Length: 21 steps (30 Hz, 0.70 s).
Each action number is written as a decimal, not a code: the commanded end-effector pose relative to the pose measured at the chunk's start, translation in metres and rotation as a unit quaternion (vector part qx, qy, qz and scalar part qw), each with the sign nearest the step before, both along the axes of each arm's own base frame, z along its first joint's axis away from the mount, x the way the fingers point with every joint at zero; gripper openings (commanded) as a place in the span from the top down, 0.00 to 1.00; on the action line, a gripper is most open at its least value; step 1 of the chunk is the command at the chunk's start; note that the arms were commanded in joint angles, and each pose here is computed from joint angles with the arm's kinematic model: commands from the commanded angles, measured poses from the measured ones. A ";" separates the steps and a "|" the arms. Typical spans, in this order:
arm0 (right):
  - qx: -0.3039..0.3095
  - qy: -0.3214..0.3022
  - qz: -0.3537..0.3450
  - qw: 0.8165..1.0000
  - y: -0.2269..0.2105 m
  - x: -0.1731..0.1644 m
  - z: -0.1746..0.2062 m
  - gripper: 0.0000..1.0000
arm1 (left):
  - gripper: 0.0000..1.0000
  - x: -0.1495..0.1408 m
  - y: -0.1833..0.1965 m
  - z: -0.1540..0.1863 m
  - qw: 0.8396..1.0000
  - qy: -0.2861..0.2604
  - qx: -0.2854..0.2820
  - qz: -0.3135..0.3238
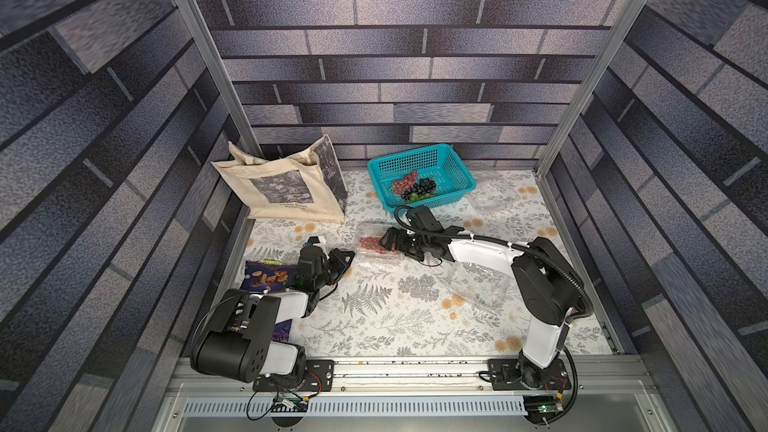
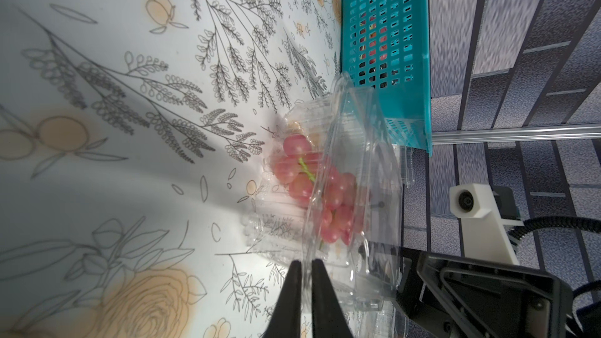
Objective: Pack grapes into containers
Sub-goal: Close the packing box at the center of the board.
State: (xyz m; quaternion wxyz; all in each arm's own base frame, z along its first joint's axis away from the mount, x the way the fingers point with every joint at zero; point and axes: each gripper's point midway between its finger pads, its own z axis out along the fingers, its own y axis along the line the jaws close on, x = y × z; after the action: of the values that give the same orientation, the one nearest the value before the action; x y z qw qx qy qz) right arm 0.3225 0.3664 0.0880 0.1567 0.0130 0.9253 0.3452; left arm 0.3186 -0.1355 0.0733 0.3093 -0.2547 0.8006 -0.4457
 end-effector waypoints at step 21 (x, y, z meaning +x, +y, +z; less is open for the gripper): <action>-0.019 -0.009 0.005 1.000 -0.003 0.001 0.002 0.01 | 0.00 -0.019 0.030 0.039 0.997 0.008 0.077 0.019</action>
State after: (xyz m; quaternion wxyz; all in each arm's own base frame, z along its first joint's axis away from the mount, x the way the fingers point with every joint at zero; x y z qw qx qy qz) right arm 0.3229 0.3628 0.0850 0.1617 0.0066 0.9289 0.3332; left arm 0.3047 -0.1156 0.1148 0.3413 -0.2411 0.8118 -0.4079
